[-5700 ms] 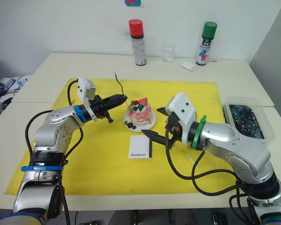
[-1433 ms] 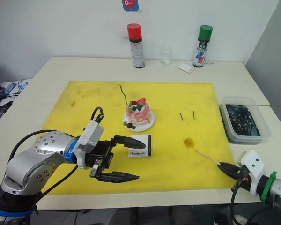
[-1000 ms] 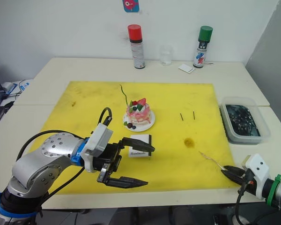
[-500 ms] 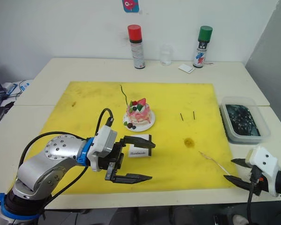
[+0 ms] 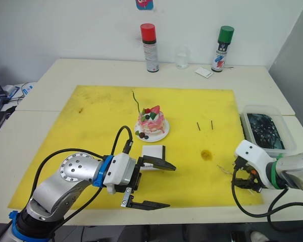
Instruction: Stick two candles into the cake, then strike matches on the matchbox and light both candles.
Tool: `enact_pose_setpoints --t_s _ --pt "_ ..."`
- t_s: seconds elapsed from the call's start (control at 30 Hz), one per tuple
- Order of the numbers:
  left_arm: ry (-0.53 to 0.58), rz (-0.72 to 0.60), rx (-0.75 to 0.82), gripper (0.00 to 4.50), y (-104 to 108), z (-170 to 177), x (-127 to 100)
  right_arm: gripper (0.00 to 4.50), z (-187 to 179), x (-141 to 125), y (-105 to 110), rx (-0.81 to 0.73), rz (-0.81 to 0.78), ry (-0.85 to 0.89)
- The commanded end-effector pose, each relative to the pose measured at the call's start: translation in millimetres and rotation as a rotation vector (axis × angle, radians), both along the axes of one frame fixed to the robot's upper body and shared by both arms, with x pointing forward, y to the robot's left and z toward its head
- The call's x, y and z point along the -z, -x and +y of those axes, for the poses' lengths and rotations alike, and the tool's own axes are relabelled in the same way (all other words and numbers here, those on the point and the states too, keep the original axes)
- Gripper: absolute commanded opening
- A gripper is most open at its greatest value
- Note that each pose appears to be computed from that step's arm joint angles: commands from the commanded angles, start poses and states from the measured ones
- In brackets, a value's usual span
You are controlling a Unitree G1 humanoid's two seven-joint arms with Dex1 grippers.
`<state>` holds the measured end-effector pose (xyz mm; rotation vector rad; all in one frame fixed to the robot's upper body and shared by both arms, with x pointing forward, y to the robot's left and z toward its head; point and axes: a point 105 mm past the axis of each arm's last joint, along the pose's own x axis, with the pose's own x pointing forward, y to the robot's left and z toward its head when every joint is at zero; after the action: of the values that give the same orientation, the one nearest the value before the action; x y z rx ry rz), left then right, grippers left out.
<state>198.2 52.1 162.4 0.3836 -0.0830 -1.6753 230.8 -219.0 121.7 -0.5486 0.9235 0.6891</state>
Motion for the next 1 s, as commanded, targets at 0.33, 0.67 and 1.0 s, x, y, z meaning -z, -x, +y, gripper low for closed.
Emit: enact_pose_setpoints --t_s 0.33,0.67,1.0 --pt "0.033 -0.026 -0.012 4.50 7 -3 -3 3.09 -11 -6 7 0.041 0.038 0.032" --pt "0.046 -0.023 -0.004 4.50 8 -4 -2 3.09 -19 1 7 0.075 0.047 0.033" --pt "0.041 -0.020 -0.014 4.50 6 -3 0 3.09 -17 11 6 0.082 0.052 0.027"
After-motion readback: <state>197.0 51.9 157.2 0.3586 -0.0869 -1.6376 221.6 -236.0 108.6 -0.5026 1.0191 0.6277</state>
